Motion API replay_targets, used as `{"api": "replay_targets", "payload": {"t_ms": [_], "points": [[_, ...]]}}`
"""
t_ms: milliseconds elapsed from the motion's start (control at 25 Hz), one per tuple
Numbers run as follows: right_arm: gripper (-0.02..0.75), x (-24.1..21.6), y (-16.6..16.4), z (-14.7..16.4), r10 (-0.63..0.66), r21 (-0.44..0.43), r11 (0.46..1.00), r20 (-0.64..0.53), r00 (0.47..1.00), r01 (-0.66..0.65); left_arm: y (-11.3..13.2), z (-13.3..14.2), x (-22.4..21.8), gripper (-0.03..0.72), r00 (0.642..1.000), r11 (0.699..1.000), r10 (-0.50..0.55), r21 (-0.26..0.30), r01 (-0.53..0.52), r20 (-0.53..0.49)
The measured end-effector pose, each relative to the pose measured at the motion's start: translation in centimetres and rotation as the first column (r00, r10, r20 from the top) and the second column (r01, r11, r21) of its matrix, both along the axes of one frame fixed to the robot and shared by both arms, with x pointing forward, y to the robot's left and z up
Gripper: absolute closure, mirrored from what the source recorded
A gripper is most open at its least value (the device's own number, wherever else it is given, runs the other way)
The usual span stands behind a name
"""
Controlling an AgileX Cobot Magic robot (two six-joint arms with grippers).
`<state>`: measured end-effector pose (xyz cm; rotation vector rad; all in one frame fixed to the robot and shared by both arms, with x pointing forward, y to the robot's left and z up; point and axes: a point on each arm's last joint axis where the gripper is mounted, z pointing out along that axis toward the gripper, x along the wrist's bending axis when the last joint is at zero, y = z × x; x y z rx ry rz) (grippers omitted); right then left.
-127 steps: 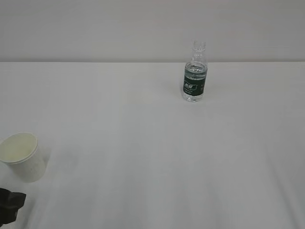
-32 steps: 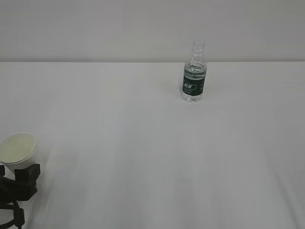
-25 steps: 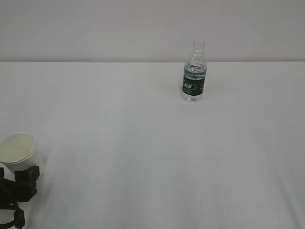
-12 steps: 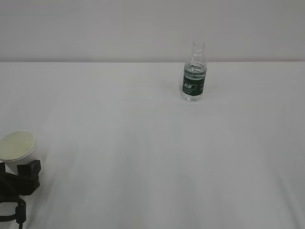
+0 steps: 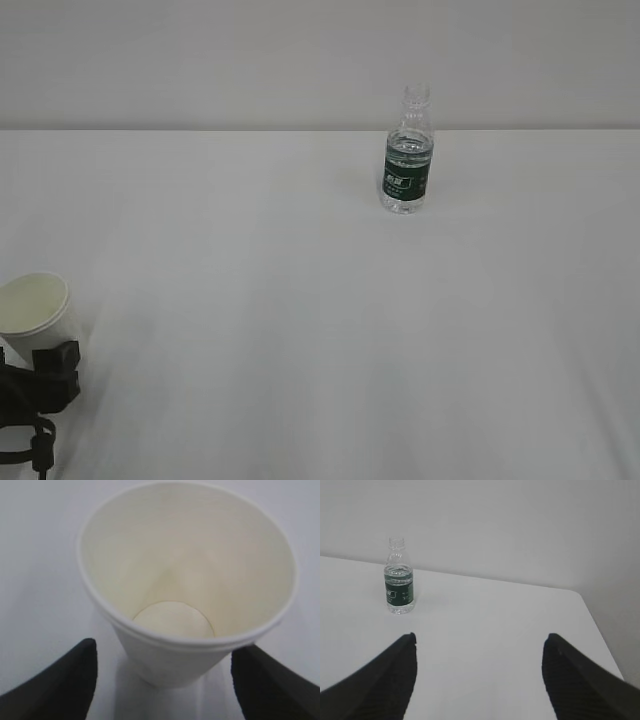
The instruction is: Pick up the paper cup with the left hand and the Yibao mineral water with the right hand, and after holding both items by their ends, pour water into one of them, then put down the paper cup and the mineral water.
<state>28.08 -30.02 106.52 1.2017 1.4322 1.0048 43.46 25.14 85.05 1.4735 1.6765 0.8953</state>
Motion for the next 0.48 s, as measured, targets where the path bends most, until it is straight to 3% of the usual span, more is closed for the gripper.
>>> {"api": "replay_targets", "payload": {"t_ms": [480], "points": [[0.146,0.0,0.0,0.0,0.002,-0.01,1.0,-0.003,1.0,-0.002,-0.4,0.4,1.5,0.09,0.999,1.0,0.005,0.025,-0.007,0.05]]}}
